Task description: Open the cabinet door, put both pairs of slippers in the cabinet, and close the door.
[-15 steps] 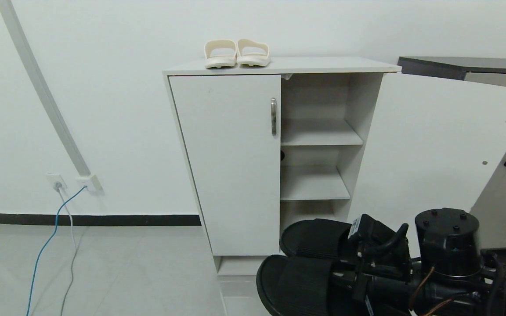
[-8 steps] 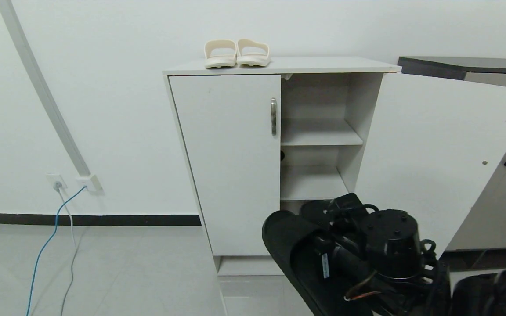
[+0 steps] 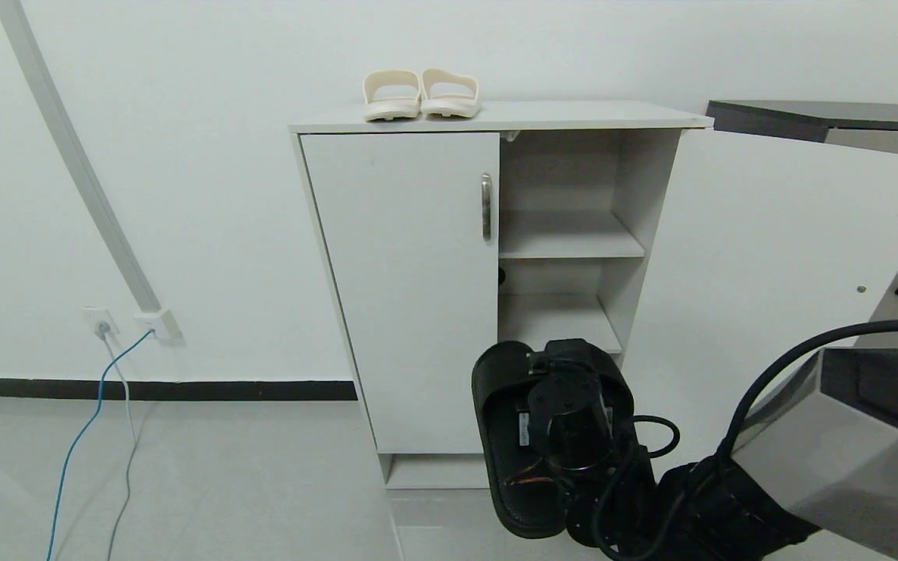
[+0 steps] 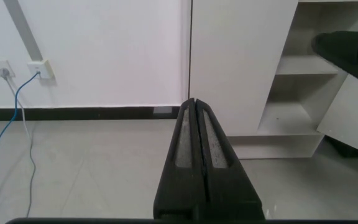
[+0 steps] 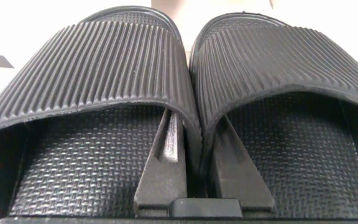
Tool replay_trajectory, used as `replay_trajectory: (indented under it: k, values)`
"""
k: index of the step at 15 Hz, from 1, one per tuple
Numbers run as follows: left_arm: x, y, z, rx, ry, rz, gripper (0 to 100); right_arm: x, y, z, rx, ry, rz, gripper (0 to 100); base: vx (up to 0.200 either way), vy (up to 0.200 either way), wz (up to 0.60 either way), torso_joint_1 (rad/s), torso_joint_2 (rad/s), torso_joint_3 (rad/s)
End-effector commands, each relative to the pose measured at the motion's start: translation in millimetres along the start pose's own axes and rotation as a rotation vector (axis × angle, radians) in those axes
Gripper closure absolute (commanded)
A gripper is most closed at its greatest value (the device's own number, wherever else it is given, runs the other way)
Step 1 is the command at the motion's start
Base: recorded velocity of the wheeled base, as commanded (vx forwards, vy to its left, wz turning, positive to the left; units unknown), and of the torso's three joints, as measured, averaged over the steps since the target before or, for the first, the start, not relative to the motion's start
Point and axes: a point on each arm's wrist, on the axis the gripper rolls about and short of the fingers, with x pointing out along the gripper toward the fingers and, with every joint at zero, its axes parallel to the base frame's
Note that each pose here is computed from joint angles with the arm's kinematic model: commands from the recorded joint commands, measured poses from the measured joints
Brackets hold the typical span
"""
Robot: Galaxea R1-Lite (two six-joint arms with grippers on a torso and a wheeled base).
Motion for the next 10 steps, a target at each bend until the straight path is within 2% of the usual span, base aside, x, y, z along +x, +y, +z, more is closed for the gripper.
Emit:
replay_trajectory:
  k: [1, 8, 10]
  values:
    - [0, 0.0, 0.0, -0.001, 0.003, 0.0, 100, 9, 1, -10, -0.015, 0.016, -0.015, 100, 0.0, 0.0, 0.0, 0.0, 0.0, 0.0]
    - [0, 0.0, 0.0, -0.001, 0.003, 0.0, 100, 15, -2, -17, -0.025, 0.029, -0.03, 100, 0.0, -0.2, 0.0, 0.004, 0.01, 0.002]
    - [0, 0.0, 0.0, -0.001, 0.003, 0.0, 100, 16, -1, -20, -0.031, 0.034, -0.031, 100, 0.0, 0.0, 0.0, 0.0, 0.0, 0.0]
